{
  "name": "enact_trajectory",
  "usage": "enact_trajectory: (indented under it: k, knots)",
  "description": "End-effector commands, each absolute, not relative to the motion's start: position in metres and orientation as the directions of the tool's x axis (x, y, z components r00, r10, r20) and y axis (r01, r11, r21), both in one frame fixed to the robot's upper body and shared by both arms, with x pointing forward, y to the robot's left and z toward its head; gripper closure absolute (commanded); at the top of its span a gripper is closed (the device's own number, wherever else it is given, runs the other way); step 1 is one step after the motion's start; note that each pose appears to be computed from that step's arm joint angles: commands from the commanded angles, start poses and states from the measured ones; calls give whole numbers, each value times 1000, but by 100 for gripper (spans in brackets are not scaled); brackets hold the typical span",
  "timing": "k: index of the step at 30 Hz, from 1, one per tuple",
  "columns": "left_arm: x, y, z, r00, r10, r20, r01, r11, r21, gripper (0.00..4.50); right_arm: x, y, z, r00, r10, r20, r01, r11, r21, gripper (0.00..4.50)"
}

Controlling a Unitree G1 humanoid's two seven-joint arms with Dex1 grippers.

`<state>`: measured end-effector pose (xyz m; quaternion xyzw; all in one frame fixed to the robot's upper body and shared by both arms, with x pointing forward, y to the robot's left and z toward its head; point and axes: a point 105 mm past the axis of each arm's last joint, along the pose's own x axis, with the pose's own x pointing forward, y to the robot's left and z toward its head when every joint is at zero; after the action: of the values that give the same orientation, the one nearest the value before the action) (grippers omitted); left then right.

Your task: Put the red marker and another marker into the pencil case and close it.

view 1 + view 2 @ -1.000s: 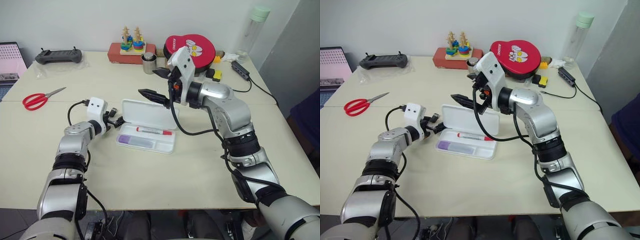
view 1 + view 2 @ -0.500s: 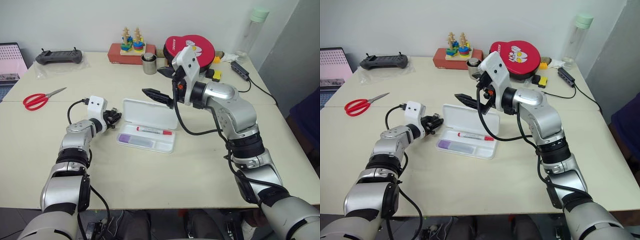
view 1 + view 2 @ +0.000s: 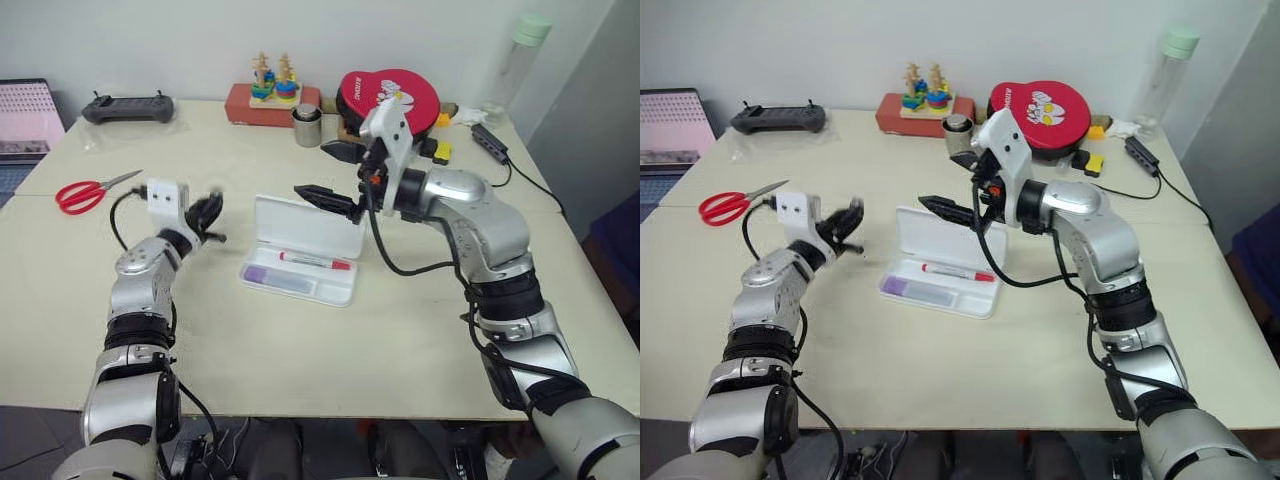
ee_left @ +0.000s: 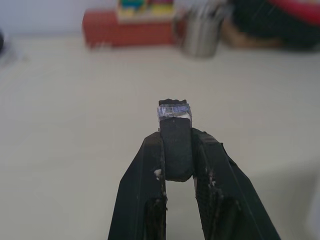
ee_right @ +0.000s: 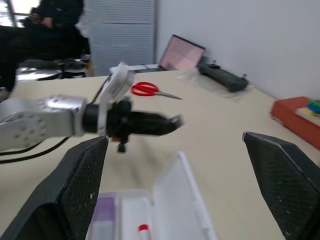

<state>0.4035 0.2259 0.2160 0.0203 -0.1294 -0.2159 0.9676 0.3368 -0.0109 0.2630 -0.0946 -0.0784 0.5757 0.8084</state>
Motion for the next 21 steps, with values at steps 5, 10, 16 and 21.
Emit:
enact_trajectory:
  k: [5,10,16,21]
  knots:
    - [320,113,268,326,-942,77,890,334,311,407,317,-68,271,335,942,23,-909,330,-257,0]
    - [326,108,189,237,-903,-359,925,97,366,407,311,-86,249,389,919,-60,-896,362,-257,0]
    - [334,106,149,148,-862,-485,944,-24,330,407,304,-86,239,438,895,-77,-877,408,-254,0]
    - [337,101,139,102,-858,-504,951,-65,302,407,301,-86,237,467,881,-73,-865,437,-247,0]
